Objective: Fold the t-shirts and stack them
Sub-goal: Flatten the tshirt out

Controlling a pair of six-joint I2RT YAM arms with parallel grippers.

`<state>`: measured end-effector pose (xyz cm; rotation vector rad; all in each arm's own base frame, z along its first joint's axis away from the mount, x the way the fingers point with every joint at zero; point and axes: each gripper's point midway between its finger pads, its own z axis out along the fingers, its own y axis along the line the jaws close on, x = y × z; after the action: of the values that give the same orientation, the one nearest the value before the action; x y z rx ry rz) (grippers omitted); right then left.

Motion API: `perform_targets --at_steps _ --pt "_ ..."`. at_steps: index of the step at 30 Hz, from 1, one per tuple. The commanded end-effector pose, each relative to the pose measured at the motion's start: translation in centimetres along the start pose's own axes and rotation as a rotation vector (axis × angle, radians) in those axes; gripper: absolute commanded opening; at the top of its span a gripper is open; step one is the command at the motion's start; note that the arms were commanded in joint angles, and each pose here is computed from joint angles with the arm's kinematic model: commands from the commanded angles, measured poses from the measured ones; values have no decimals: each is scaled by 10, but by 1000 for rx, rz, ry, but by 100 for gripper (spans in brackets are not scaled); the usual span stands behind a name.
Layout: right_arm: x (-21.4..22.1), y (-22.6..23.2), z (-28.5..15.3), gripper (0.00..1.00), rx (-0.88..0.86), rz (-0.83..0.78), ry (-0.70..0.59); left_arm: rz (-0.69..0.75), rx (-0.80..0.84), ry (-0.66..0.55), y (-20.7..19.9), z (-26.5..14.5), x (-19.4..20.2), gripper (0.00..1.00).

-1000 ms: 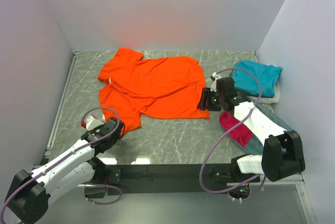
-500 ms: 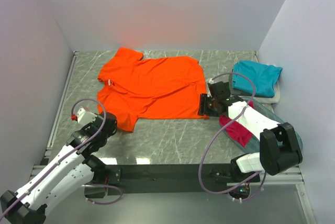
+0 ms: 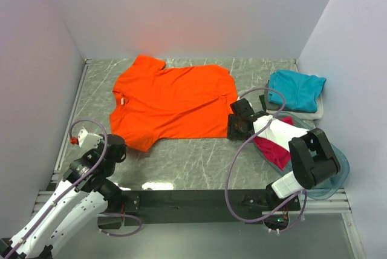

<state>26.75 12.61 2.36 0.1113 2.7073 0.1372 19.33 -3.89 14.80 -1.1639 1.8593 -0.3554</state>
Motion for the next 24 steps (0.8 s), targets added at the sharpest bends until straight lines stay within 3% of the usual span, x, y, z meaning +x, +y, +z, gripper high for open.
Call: perform_targets --at_steps 1,24 --pt "-15 0 3 59 36 32 -54 13 11 -25 -4 -6 -10 0" --pt "-18 -18 11 61 143 92 -104 17 9 -37 -3 -9 -16 1"
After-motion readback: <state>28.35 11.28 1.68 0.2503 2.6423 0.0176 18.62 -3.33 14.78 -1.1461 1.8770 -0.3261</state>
